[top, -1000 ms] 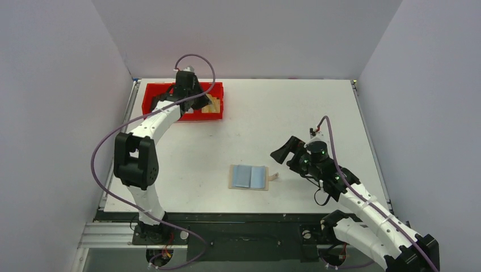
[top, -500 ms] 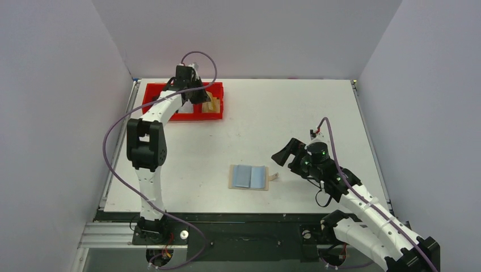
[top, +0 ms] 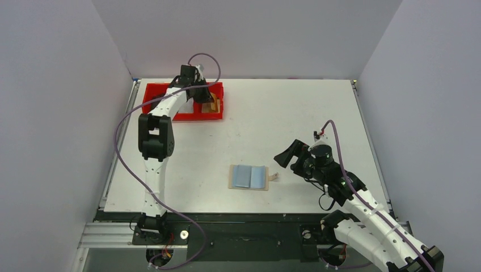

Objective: Take the credit cards out of the card holder
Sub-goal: Place the credit card in the storage box.

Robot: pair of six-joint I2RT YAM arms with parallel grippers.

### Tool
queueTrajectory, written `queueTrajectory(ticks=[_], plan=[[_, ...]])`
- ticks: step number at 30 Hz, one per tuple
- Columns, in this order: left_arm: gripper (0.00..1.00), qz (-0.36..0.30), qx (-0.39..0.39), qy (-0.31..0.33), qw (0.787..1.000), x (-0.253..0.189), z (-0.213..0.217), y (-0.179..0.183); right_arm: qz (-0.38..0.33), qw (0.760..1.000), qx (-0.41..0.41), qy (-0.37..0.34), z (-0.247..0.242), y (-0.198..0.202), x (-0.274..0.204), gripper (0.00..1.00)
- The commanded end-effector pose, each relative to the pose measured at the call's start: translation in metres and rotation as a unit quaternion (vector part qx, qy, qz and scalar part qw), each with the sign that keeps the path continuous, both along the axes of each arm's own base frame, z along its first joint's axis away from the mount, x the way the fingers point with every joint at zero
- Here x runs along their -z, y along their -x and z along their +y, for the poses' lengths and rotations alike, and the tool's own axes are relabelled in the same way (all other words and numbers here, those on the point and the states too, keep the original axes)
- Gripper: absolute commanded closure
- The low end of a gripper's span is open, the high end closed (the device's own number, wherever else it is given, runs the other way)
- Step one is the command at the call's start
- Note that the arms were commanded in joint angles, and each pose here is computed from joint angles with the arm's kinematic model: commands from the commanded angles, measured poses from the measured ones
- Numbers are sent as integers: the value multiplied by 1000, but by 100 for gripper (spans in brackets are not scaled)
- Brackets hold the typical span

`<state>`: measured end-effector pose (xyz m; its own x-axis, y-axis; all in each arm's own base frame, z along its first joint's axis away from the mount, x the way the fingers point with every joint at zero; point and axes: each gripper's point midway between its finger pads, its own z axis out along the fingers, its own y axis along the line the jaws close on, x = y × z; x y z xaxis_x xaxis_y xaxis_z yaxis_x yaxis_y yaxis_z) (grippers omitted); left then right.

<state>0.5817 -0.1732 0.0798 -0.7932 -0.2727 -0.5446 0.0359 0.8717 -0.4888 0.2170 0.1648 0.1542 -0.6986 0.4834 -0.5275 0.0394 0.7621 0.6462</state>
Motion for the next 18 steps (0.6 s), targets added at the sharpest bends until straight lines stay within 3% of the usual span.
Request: queueTrajectory(ticks=[1,4,6,18], plan=[[89,-18,23,9,1000,-21,-3,-8,-24,1000,4,2,-2,-3,-15,17],[70,-28,17,4,999,-34,1,-10,-24,1000,4,3,-1,-4,-15,17],[63,-35,10,-5,999,-43,8,-11,-24,1000,4,4,-1,-5,-15,17],[51,-76,-21,-30,996,-114,28,12,-13,1000,-1,29,4,-8,-6,17]])
